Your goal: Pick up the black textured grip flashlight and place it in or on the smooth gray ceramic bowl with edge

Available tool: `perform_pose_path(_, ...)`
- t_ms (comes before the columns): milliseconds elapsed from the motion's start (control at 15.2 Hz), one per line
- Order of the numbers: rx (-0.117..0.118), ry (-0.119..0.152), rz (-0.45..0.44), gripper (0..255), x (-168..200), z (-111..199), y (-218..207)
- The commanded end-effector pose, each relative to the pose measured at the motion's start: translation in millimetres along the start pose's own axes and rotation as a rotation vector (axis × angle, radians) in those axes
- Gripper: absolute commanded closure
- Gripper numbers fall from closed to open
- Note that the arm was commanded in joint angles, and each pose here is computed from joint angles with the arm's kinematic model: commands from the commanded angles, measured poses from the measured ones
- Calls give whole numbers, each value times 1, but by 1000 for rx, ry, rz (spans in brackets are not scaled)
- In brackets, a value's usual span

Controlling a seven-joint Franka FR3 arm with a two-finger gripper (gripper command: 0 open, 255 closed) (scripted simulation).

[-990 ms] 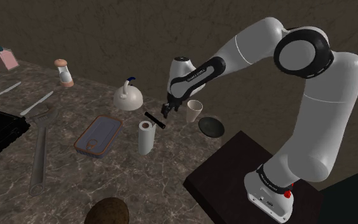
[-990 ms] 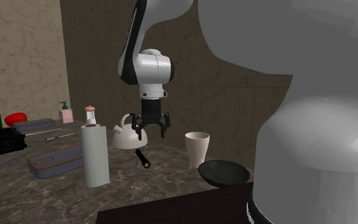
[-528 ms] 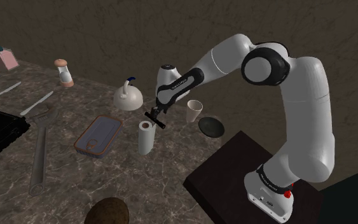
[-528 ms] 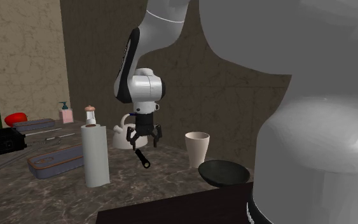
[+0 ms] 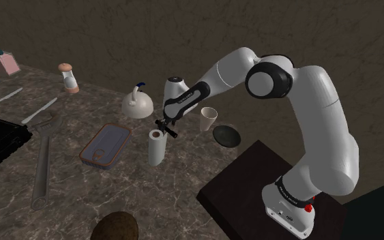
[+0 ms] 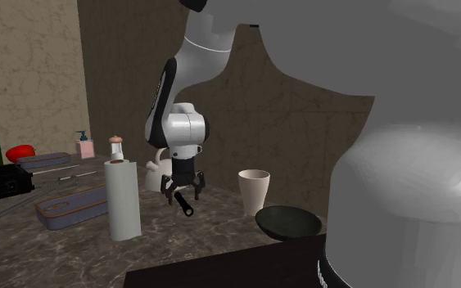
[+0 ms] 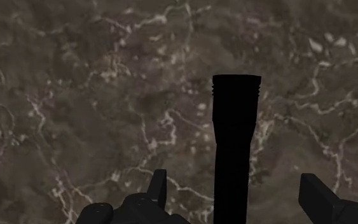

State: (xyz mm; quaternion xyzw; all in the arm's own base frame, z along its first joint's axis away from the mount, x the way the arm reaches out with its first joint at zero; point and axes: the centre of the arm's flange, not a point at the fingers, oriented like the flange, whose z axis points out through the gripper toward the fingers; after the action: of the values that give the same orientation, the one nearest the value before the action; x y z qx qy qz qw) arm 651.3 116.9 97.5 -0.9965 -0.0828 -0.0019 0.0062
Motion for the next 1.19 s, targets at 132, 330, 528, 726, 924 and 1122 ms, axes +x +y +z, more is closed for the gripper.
perform_pose_path(132,0,0,0,0,1,14,1)
perform_pose_path(330,0,0,0,0,1,14,1)
perform_pose_path(528,0,0,0,0,1,14,1)
perform_pose_path(726,0,0,0,255,1,14,1)
perform_pose_path(924,0,0,0,255,2,15,-3)
perform_pose_path(1122,0,0,0,255,3,12,-5)
